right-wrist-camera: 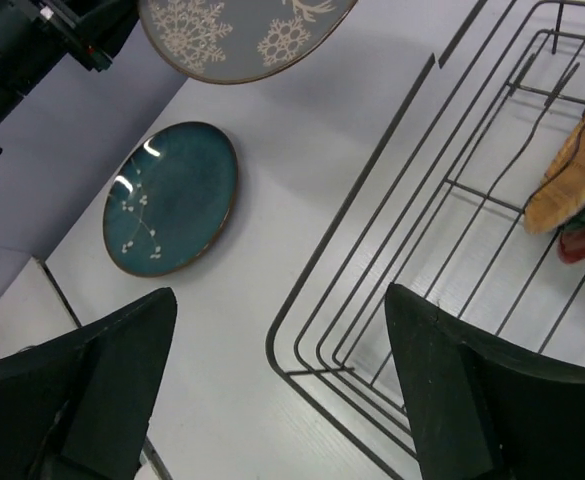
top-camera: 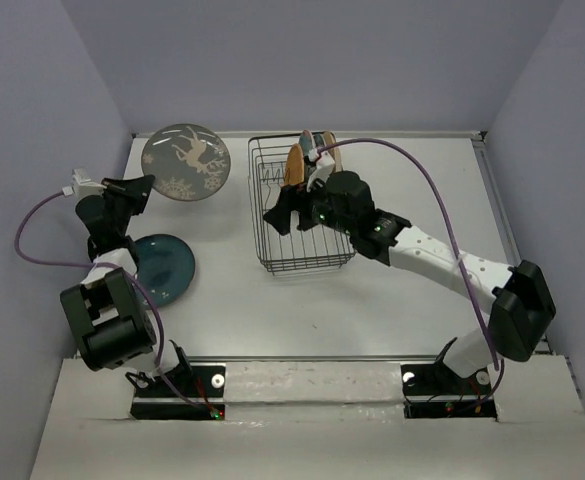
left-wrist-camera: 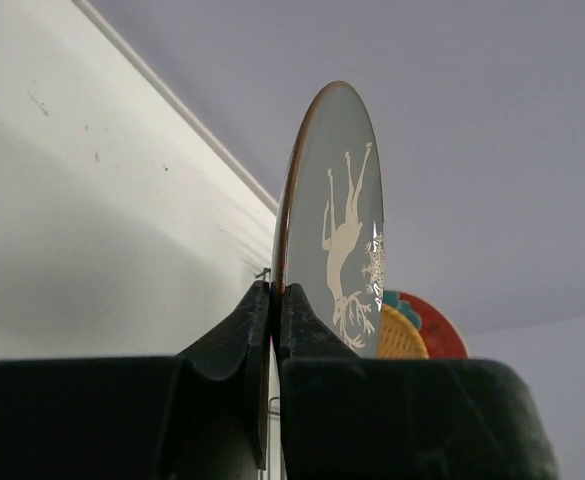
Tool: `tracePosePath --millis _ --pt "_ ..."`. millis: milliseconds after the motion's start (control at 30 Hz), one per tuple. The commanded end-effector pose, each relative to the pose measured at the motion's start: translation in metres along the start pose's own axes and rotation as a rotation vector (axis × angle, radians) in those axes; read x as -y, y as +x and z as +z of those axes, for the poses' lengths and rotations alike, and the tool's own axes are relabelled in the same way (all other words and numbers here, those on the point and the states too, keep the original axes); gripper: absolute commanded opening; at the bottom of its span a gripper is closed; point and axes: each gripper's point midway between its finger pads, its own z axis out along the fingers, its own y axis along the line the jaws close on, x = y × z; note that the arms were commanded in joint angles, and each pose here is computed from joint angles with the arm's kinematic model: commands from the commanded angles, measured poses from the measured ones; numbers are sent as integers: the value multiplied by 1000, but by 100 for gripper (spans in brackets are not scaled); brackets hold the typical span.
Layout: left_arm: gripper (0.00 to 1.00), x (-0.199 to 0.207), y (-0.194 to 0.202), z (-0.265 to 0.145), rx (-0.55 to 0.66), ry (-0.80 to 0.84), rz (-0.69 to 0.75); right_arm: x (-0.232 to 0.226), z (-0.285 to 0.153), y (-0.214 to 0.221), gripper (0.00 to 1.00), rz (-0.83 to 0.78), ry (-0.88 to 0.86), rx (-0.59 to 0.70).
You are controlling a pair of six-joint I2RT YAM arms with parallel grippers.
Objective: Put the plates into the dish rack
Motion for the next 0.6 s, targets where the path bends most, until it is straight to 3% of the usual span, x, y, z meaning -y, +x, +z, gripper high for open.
tracePosePath --millis 0,133,367,567 --pt "6 96 -42 -29 113 330 -12 -21 21 -48 95 -21 -56 72" --pt "6 112 -43 -36 93 380 -14 -18 34 -85 97 5 -84 111" --pt "6 133 -32 -40 16 466 -13 28 70 -126 97 71 -155 113" --pt "6 148 -18 -40 -36 522 13 37 107 -111 97 112 -297 -20"
